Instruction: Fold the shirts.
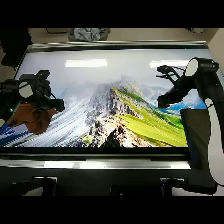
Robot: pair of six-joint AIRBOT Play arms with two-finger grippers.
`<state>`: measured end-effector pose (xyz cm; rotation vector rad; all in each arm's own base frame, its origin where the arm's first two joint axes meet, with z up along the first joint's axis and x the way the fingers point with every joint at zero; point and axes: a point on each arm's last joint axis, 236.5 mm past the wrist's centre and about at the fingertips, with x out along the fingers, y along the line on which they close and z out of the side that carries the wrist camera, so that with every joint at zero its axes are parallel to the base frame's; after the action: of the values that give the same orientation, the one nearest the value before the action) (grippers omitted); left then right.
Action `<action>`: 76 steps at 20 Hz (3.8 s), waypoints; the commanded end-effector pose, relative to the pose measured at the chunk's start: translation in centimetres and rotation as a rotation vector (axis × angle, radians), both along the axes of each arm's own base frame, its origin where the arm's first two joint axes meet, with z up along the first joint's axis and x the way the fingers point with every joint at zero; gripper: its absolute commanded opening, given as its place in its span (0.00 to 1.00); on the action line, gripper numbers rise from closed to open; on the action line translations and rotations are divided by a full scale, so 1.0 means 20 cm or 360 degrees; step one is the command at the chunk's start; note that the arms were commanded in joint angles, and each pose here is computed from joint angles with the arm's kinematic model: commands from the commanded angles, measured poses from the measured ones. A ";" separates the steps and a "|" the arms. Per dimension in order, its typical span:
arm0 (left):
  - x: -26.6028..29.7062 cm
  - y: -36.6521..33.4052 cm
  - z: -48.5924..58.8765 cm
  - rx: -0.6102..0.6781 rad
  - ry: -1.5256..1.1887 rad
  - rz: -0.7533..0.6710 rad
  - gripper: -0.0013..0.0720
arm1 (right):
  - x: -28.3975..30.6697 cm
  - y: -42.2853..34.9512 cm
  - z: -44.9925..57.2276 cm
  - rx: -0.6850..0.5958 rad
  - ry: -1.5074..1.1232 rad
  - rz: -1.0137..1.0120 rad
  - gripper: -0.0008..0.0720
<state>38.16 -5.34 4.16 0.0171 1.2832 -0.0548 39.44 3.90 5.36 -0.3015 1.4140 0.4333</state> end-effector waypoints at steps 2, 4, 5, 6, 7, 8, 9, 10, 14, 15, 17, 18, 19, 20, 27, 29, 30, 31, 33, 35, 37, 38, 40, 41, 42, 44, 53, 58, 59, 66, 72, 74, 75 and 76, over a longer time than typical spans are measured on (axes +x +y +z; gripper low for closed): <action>0.00 0.00 0.00 0.0000 0.0000 0.0001 1.00 | 0.00 0.00 0.00 0.0000 0.0001 0.0001 0.69; 0.00 0.00 0.00 0.0000 0.0000 0.0001 1.00 | 0.00 0.00 0.00 0.0000 0.0001 0.0001 0.69; 0.00 0.00 0.00 0.0000 0.0000 0.0001 1.00 | 0.00 0.00 0.00 0.0000 0.0002 0.0001 0.69; 0.00 0.00 0.00 0.0000 0.0000 0.0000 1.00 | 0.00 0.00 0.00 0.0000 0.0002 0.0001 0.69; 0.00 0.00 0.00 0.0000 0.0000 0.0000 1.00 | 0.00 0.00 0.00 0.0000 0.0002 0.0001 0.69; 0.00 0.00 0.00 0.0000 0.0000 0.0001 1.00 | 0.00 0.00 0.00 0.0000 0.0001 0.0001 0.69; 0.00 0.00 0.00 0.0000 0.0000 0.0001 1.00 | 0.00 0.00 0.00 0.0000 0.0002 0.0001 0.69; 0.00 0.00 0.00 0.0000 0.0000 0.0000 1.00 | 0.00 0.00 0.00 0.0000 0.0002 0.0001 0.69; 0.00 0.00 0.00 0.0000 0.0000 0.0001 1.00 | 0.00 0.00 0.00 0.0000 0.0002 0.0001 0.69; 0.00 0.00 0.00 0.0000 0.0000 0.0001 1.00 | 0.00 0.00 0.00 0.0000 0.0002 0.0001 0.69; 0.00 0.00 0.00 0.0000 -0.0001 0.0001 1.00 | 0.00 0.00 0.00 0.0000 0.0002 0.0001 0.69; 0.01 -0.01 0.00 -0.0017 -0.0009 0.0001 1.00 | 0.00 0.00 0.00 0.0000 -0.0004 0.0001 0.69; 0.03 -0.02 0.00 -0.0027 -0.0034 0.0001 1.00 | 0.00 0.00 0.00 0.0000 -0.0004 0.0000 0.69; 0.06 -0.02 0.01 -0.0034 -0.0074 0.0000 1.00 | 0.00 0.00 0.00 0.0000 -0.0004 0.0000 0.69; 0.22 -0.08 -0.04 -0.0135 -0.0213 0.0090 1.00 | 0.09 0.00 0.01 -0.0001 -0.0130 0.0025 0.69; 0.33 -0.09 -0.03 -0.0160 -0.0329 0.0100 1.00 | 0.16 0.01 0.02 0.0004 -0.0214 0.0015 0.69; 0.43 -0.09 0.00 -0.0179 -0.0451 0.0112 1.00 | 0.18 0.01 0.03 0.0007 -0.0245 0.0011 0.69; 0.53 -0.06 0.05 -0.0192 -0.0562 0.0136 1.00 | 0.20 0.01 0.03 0.0011 -0.0270 0.0008 0.69; 0.75 0.11 0.14 -0.0206 -0.0674 0.0283 1.00 | 0.20 0.01 0.04 0.0015 -0.0279 0.0000 0.70; 0.95 0.39 0.18 -0.0209 -0.0688 0.0501 1.00 | 0.19 0.03 0.03 0.0032 -0.0260 0.0003 0.70; 1.06 0.75 0.14 -0.0235 -0.0630 0.0816 1.00 | 0.17 0.03 0.03 0.0041 -0.0231 0.0006 0.70; 1.06 0.93 0.09 -0.0260 -0.0576 0.0995 1.00 | 0.17 0.03 0.03 0.0043 -0.0228 0.0007 0.70; 1.02 1.14 -0.03 -0.0457 -0.0501 0.1321 1.00 | 0.17 0.03 0.03 0.0043 -0.0236 0.0006 0.70; 1.03 1.17 -0.09 -0.0596 -0.0499 0.1413 1.00 | 0.18 0.04 0.03 0.0045 -0.0248 0.0004 0.70; 1.03 1.19 -0.14 -0.0711 -0.0500 0.1480 1.00 | 0.19 0.04 0.03 0.0057 -0.0252 0.0005 0.70; 1.01 1.26 -0.23 -0.0732 -0.0507 0.1546 1.00 | 0.18 0.06 0.04 0.0081 -0.0252 0.0005 0.70; 1.13 1.29 -0.53 -0.0780 -0.0538 0.1634 1.00 | 0.19 0.09 0.04 0.0116 -0.0258 0.0005 0.70; 1.17 1.31 -0.59 -0.0790 -0.0586 0.1655 0.20 | 0.16 0.12 0.04 0.0157 -0.0223 0.0010 0.70; 1.18 1.30 -0.58 -0.0792 -0.0590 0.1641 0.06 | 0.16 0.12 0.04 0.0156 -0.0216 0.0012 0.70; 1.23 0.98 0.33 -0.0619 -0.1022 0.0918 0.05 | 0.13 0.04 0.11 0.0057 -0.0265 0.0018 0.69; 0.67 0.21 1.60 -0.0443 -0.1566 0.0065 0.05 | -0.07 -0.05 0.60 -0.0053 -0.0609 0.0008 0.69; 0.46 -0.01 1.74 -0.0497 -0.1557 -0.0094 0.05 | -0.18 -0.06 0.77 -0.0053 -0.0737 0.0005 0.69; 0.36 -0.12 1.74 -0.0521 -0.1501 -0.0182 0.05 | -0.22 -0.06 0.84 -0.0051 -0.0789 0.0005 0.69; 0.27 -0.20 1.71 -0.0538 -0.1420 -0.0260 0.05 | -0.28 -0.06 0.89 -0.0049 -0.0828 0.0004 0.69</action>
<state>50.08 -4.11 36.33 -0.2351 0.3260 -0.2229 36.82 3.13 19.56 -0.3909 0.9930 0.3352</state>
